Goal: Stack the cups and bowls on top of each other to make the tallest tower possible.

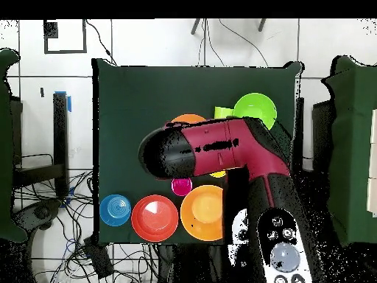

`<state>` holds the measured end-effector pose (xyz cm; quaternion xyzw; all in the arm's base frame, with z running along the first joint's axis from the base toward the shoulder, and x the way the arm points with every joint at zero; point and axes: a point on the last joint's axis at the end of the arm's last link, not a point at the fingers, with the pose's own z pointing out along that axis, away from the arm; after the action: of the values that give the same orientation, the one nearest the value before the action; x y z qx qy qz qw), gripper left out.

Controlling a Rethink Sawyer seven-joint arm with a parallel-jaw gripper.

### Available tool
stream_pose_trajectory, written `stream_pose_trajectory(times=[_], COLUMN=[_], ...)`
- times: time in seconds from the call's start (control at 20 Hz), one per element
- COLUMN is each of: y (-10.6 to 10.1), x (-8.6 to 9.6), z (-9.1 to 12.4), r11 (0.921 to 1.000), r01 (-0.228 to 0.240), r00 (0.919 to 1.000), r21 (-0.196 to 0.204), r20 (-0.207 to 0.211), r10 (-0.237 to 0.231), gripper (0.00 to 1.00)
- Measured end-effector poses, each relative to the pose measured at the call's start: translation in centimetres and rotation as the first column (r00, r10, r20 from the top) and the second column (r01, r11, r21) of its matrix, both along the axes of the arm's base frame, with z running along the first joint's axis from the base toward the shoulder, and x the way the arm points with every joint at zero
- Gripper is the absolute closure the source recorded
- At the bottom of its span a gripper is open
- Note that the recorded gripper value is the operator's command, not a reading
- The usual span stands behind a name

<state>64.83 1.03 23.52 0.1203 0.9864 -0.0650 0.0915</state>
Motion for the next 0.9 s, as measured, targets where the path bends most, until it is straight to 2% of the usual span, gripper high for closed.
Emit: stream_pose_trajectory(times=[0.1, 0.3, 0.35, 0.6, 0.65, 0.9], y=[-0.1, -0.6, -0.8, -1.3, -1.6, -2.9], x=[-0.8, -3.1, -3.9, -5.5, -6.1, -7.6], z=[-0.5, -2.1, -2.9, -5.0, -5.7, -7.6], r11=[0.9996, 0.994, 0.9898, 0.9753, 0.9703, 0.9608], r01=[0.023, 0.101, 0.135, 0.212, 0.234, 0.272], r00=[0.9996, 0.9942, 0.9903, 0.977, 0.9721, 0.9614], r21=[0.015, 0.042, 0.046, 0.061, 0.062, 0.053], r20=[-0.016, -0.041, -0.038, -0.03, -0.034, -0.058], r10=[-0.023, -0.1, -0.133, -0.211, -0.232, -0.269], gripper=[0.0, 0.0, 0.0, 0.0, 0.0, 0.0])
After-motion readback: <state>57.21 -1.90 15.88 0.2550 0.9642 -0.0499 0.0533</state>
